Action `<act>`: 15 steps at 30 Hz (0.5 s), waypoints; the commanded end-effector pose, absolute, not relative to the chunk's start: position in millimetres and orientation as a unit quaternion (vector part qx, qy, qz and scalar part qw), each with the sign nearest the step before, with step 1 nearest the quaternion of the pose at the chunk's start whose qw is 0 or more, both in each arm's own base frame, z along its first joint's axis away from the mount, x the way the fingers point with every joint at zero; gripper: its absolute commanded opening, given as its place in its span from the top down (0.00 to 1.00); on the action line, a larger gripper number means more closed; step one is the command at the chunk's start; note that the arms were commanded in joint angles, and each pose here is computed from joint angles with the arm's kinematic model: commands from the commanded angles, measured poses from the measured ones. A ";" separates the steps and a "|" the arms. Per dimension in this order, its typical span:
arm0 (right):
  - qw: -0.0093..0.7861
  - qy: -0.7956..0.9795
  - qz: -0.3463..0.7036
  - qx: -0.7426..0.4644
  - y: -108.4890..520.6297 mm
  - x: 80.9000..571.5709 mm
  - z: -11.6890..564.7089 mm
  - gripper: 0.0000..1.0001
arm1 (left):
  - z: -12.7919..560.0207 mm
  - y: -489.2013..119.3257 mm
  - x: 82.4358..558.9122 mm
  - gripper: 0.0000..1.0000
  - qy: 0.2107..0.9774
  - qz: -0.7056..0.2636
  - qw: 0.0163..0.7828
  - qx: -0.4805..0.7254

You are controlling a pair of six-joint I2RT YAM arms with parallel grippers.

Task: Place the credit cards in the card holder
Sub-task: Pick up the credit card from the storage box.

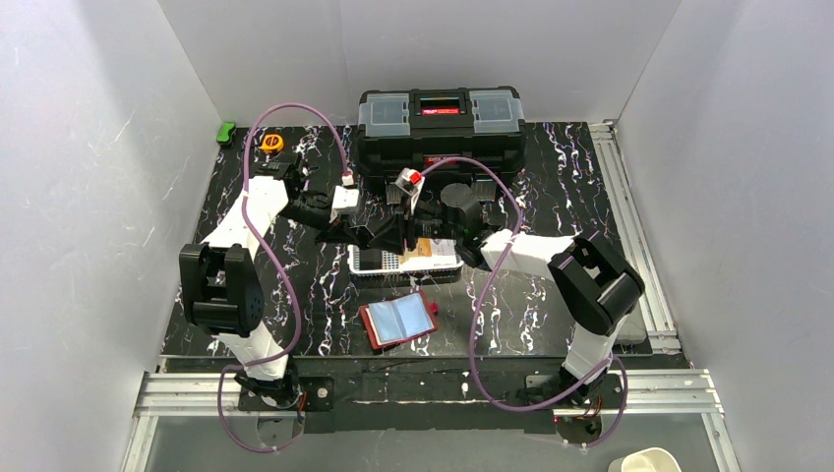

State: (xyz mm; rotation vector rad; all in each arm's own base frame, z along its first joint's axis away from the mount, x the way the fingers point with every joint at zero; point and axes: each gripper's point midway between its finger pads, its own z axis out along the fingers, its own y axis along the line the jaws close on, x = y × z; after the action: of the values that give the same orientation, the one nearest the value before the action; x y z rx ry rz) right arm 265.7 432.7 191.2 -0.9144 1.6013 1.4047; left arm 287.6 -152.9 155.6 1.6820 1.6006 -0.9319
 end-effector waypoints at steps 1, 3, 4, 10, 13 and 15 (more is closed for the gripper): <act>0.441 0.606 0.536 -0.388 421.6 264.8 214.2 0.50 | 176.8 -159.4 284.6 1.00 0.594 -0.366 0.334 0.634; 0.440 0.611 0.533 -0.387 415.5 266.0 212.3 0.49 | 178.6 -159.2 282.9 1.00 0.595 -0.367 0.332 0.633; 0.438 0.614 0.531 -0.386 411.4 265.2 208.9 0.49 | 178.7 -158.8 281.4 1.00 0.596 -0.368 0.330 0.633; 0.442 0.593 0.542 -0.398 410.2 260.3 224.3 0.46 | 182.1 -158.7 271.3 1.00 0.595 -0.377 0.324 0.631; 0.451 0.587 0.539 -0.401 417.2 262.8 228.8 0.45 | 185.2 -159.0 268.4 1.00 0.596 -0.381 0.323 0.629; 0.461 0.583 0.529 -0.409 423.9 263.0 230.0 0.44 | 186.7 -159.3 265.8 1.00 0.596 -0.383 0.322 0.628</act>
State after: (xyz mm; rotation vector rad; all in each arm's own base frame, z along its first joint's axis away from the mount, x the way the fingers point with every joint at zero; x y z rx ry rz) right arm 262.5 409.1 197.8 -0.9580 1.5730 1.3375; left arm 276.0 -152.6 158.9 1.6741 1.6290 -0.9858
